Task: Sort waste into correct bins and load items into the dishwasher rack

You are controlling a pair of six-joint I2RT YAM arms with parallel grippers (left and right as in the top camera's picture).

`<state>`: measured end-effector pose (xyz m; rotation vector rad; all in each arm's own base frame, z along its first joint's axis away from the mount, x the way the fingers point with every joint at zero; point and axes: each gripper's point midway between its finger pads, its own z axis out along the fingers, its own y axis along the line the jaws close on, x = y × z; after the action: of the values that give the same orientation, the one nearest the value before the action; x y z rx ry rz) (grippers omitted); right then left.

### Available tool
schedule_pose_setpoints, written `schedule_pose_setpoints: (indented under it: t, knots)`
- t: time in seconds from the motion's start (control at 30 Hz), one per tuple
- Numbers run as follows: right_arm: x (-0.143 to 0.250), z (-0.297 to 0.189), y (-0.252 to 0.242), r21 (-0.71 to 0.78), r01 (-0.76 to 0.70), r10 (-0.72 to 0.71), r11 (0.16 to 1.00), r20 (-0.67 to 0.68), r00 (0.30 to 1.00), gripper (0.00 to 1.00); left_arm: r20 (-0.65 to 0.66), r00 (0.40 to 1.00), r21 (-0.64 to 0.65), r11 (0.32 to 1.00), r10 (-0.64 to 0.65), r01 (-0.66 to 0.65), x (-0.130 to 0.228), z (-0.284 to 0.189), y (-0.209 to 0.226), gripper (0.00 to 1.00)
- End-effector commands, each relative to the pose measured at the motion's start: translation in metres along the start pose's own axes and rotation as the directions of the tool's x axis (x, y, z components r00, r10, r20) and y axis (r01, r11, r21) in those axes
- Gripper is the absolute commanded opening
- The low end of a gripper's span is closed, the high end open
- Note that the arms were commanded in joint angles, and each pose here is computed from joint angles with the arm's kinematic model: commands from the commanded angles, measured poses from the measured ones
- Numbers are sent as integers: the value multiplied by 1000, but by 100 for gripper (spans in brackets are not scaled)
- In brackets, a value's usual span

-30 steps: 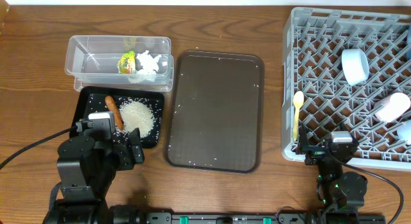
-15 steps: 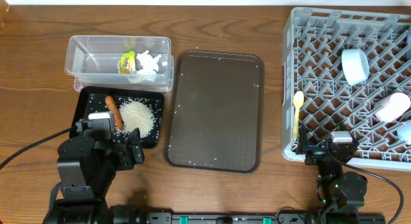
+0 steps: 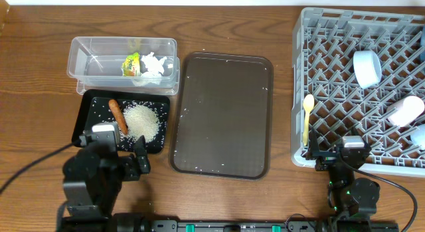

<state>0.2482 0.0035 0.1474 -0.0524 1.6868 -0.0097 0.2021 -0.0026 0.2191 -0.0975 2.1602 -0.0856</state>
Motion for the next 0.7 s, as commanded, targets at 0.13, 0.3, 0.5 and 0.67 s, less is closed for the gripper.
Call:
schedule_pose_setpoints:
  t: [0.13,0.3,0.5,0.67]
  knots:
    - [-1,-1,4,-18,17,-17,1000,6,1000,99,125,992,-1,1000,14,-14,31,34,6,94]
    - [-1,-1,4,-17,17,-17,1000,6,1000,99,284,959,10,1000,19,-22,31,52,7,94]
    - [-1,-1,4,-18,17,-17,1000,6,1000,99,430,902,7,999,38,-45,25,63,8,94]
    - [-1,-1,4,-17,17,-17,1000,6,1000,99,519,852,-9,997,71,-78,21,68,9,94]
